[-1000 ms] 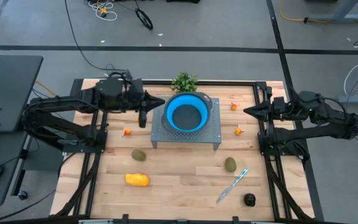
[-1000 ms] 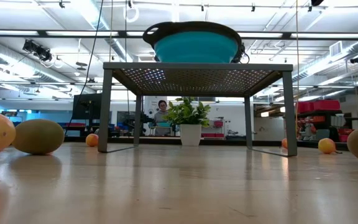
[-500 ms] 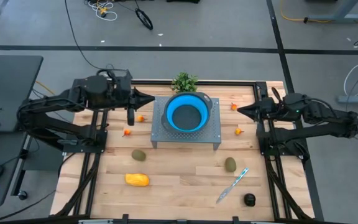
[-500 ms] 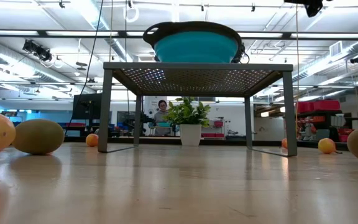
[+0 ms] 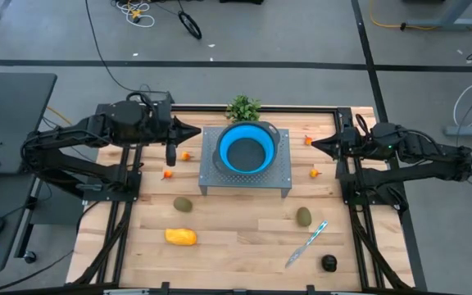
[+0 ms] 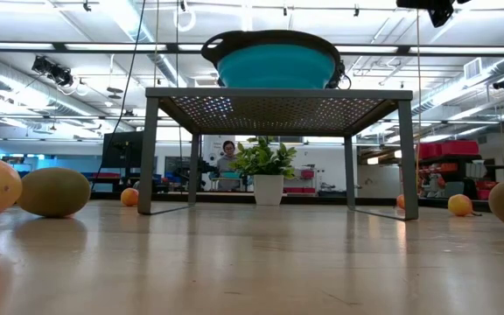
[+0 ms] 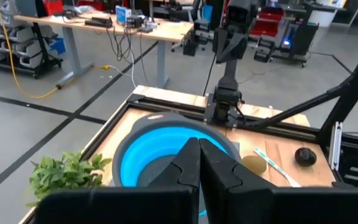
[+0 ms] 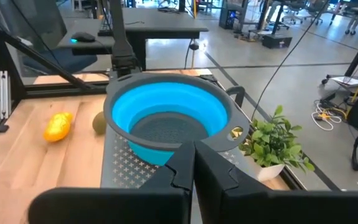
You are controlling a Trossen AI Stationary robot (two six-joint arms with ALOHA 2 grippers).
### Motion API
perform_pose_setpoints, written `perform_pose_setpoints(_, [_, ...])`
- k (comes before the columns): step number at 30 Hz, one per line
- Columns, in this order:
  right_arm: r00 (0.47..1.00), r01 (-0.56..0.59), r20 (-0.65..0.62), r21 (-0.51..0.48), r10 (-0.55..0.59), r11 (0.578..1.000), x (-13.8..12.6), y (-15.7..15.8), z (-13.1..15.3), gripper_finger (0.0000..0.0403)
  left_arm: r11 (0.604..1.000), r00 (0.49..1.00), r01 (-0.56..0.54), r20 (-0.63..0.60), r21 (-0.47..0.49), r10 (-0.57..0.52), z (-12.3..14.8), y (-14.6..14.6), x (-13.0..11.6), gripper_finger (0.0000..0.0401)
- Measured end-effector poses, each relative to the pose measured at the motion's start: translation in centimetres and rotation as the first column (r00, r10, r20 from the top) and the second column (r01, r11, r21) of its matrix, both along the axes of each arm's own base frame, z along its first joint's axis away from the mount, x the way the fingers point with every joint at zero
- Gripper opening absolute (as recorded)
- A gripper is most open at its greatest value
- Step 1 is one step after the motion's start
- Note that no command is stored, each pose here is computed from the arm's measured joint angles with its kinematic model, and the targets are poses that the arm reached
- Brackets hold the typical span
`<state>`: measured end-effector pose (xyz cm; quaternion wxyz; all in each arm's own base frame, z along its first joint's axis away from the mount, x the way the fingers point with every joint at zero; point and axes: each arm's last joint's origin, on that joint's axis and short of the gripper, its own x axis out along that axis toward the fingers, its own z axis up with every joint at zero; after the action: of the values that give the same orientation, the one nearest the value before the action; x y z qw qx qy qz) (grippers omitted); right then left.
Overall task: Pick & Place Fruit
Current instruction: Put the orange pear into the strainer bowl on the shelf
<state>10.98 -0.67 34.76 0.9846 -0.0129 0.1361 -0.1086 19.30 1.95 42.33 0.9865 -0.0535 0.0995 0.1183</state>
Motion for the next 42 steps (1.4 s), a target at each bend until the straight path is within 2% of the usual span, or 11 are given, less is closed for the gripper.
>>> perform_pose_setpoints(6, [1.0,0.009,0.004,0.016,-0.009,1.0,0.0,0.0,0.0,0.0015,1.0,1.0,0.0,-0.004,-0.004,0.0,0.0,0.0,-0.3,0.0004])
perform_pose_setpoints(12, [0.992,0.121,0.044,-0.014,-0.12,0.993,0.1,-0.4,0.4,0.0015,1.0,1.0,0.0,0.008,-0.002,0.0,0.3,-0.1,-0.9,0.0004])
perform_pose_setpoints(16, [0.986,0.157,0.067,-0.025,-0.155,0.987,0.1,-0.8,0.6,0.0015,1.0,1.0,-0.001,0.022,-0.004,0.001,0.5,-0.1,-1.3,0.0003])
perform_pose_setpoints(25, [0.979,0.203,0.041,-0.032,-0.202,0.979,0.7,-1.9,0.4,0.0015,1.0,1.0,-0.001,0.024,-0.005,0.001,0.5,-0.1,-1.4,0.0003])
perform_pose_setpoints(42, [0.948,0.317,0.037,-0.022,-0.316,0.948,-0.1,-4.3,0.4,0.0015,1.0,1.0,-0.002,0.024,-0.009,0.002,0.5,-0.1,-1.3,0.0003])
